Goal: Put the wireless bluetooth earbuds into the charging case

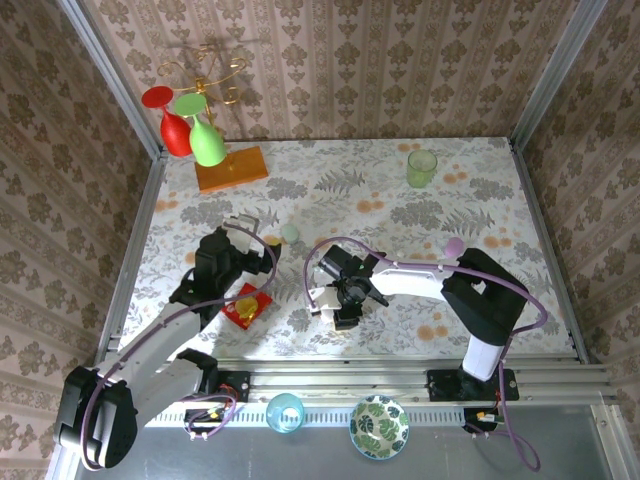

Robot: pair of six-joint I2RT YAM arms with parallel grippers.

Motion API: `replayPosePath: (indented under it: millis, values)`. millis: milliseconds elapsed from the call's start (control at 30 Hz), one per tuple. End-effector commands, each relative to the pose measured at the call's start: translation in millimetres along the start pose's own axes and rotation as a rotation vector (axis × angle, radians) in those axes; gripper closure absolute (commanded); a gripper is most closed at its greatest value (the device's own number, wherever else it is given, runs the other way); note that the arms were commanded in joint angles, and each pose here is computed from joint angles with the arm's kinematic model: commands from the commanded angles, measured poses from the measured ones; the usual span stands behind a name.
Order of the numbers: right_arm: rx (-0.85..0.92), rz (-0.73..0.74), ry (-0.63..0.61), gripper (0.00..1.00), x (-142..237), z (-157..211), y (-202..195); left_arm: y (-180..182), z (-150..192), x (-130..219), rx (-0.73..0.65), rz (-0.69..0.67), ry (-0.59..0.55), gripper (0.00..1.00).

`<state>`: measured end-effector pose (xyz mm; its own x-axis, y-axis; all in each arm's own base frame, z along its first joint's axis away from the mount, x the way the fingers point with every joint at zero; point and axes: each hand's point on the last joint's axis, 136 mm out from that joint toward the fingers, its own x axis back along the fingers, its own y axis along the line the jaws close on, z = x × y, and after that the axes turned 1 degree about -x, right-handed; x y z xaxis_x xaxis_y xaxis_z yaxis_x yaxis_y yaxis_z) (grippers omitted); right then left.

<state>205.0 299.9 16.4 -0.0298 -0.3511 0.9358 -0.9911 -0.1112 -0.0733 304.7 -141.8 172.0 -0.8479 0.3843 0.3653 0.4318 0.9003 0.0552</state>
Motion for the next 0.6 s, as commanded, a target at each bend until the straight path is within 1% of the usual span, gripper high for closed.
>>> replayPosePath:
  millis: [0,200,233,267,333,400,433,500,567]
  values:
    - [-0.015,0.016,0.032,0.44,8,10,-1,-4,1,3,0.007,0.017,-0.008,0.0]
    - [-0.019,0.013,0.035,0.46,9,10,0,-4,0,3,0.01,0.02,-0.013,0.0]
    - [-0.02,0.013,0.036,0.48,9,10,0,-5,0,3,0.01,0.022,-0.013,0.0]
    - [-0.02,0.01,0.035,0.53,9,10,1,-5,0,3,0.01,0.022,-0.015,0.0]
    - [-0.02,0.008,0.031,0.58,9,9,1,-5,-1,3,0.011,0.022,-0.016,0.0]
    - [-0.023,0.007,0.031,0.6,10,9,2,-5,-1,4,0.01,0.022,-0.018,0.0]
    - [-0.022,0.009,0.031,0.64,10,9,1,-5,-1,4,0.01,0.022,-0.017,0.0]
    - [-0.025,0.01,0.018,0.65,14,6,1,-5,-1,4,0.009,0.023,-0.018,0.0]
    - [-0.033,0.012,-0.026,0.65,22,-1,1,-6,-2,5,0.007,0.028,-0.024,0.0]
